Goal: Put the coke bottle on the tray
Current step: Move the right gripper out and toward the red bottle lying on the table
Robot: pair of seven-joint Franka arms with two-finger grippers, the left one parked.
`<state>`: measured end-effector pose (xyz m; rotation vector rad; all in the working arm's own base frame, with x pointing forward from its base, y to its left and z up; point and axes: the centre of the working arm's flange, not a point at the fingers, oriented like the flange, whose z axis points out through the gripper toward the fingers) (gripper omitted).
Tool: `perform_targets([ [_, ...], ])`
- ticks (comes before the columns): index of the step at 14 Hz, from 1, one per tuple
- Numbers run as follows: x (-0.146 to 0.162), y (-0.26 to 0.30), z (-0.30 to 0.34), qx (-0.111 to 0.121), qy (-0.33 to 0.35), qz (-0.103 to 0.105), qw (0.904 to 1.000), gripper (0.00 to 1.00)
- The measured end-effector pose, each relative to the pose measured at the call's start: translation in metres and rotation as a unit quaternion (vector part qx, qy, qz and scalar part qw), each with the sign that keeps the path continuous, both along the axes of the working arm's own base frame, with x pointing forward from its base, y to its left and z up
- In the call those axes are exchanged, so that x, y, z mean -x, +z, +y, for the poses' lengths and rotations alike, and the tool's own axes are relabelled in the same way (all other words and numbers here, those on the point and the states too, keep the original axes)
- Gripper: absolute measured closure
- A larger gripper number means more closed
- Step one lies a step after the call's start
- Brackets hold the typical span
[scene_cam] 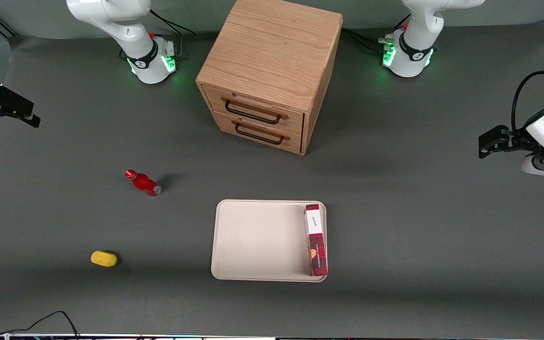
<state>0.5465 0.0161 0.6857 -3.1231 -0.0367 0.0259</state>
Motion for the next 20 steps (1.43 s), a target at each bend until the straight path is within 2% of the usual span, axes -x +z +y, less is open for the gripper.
perform_targets([
  [3, 0.006, -0.007, 0.009, 0.0, 0.009, 0.008, 0.9999, 0.0],
  [13, 0.012, -0.015, 0.009, -0.001, 0.009, 0.003, 1.0, 0.0],
  [17, 0.009, -0.071, 0.011, -0.002, 0.008, -0.021, 0.9997, 0.0],
  [20, 0.015, -0.124, 0.018, -0.002, 0.014, -0.028, 0.9995, 0.0],
])
